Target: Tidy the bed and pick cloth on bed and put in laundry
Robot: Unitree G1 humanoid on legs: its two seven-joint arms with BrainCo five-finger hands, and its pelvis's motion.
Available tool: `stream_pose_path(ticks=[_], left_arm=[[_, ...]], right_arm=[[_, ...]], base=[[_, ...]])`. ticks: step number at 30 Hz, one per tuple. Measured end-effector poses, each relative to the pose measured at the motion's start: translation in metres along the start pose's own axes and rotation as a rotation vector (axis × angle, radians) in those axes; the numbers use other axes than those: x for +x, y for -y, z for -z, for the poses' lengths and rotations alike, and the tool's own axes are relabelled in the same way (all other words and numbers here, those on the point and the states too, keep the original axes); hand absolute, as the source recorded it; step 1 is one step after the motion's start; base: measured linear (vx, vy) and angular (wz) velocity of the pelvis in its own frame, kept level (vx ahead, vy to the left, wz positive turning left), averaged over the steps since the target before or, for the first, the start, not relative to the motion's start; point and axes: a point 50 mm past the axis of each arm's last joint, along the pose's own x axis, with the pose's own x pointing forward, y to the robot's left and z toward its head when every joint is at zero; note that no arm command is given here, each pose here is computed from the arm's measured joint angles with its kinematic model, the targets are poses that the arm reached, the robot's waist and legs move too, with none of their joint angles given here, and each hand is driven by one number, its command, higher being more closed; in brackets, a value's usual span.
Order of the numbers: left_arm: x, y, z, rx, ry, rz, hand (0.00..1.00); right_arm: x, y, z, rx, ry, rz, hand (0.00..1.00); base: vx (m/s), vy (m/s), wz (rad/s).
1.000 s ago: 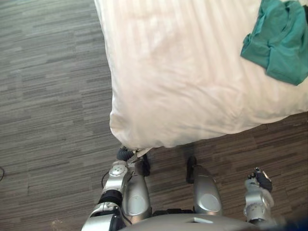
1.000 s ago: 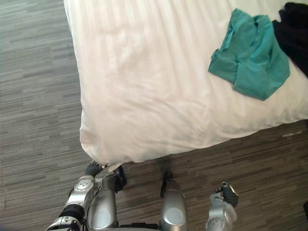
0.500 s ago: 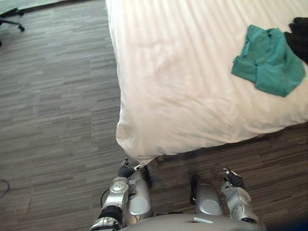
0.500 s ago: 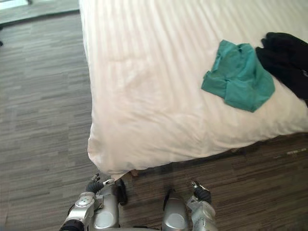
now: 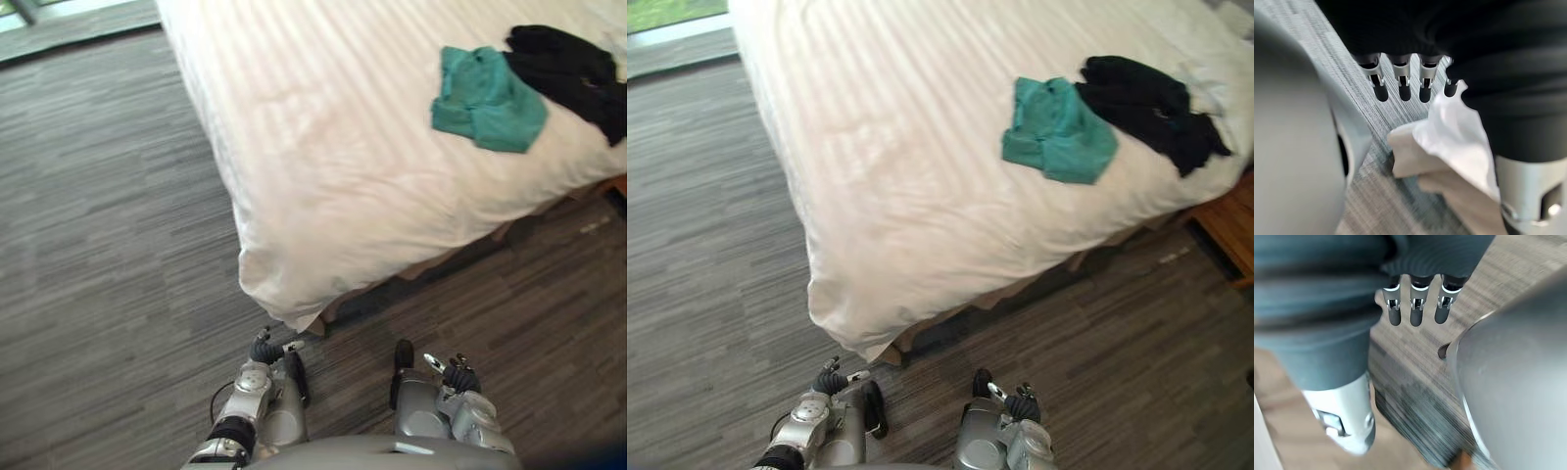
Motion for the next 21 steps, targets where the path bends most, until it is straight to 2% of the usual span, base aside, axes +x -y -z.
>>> stream_pose_path(ticks=[4, 6, 8, 11, 15, 21], left_arm=[[0.000, -0.003, 0.008, -0.004, -0.029, 0.001, 0.00], [-0.004, 0.009, 0.018, -0.051, -0.074, 0.034, 0.00], [-0.002, -0.008, 0.022, -0.044, -0.090, -0.009, 0.00], [-0.005, -0.010, 0.034, -0.055, -0.125, -0.014, 0.00], [-0.003, -0.024, 0.032, -0.042, -0.122, -0.037, 0.00], [-0.008, -0.013, 0.043, -0.038, -0.147, -0.006, 0.00]], right_arm=[[-0.006, 0.007, 0.030, -0.031, -0.108, 0.014, 0.00], [-0.002, 0.021, 0.019, -0.029, -0.082, 0.045, 0.00], [-0.003, 0.019, 0.031, -0.035, -0.140, 0.047, 0.00], [-0.002, 0.033, 0.028, -0.066, -0.140, 0.071, 0.00], [-0.004, 0.033, 0.038, -0.099, -0.186, 0.071, 0.00], [-0.004, 0.036, 0.036, -0.131, -0.186, 0.079, 0.00]], base=[[-0.04, -0.132, -0.75], [0.04, 0.028, -1.07], [0.07, -0.032, -0.92], [-0.05, -0.029, -1.47], [-0.03, -0.034, -1.03], [-0.04, -0.036, -0.49]])
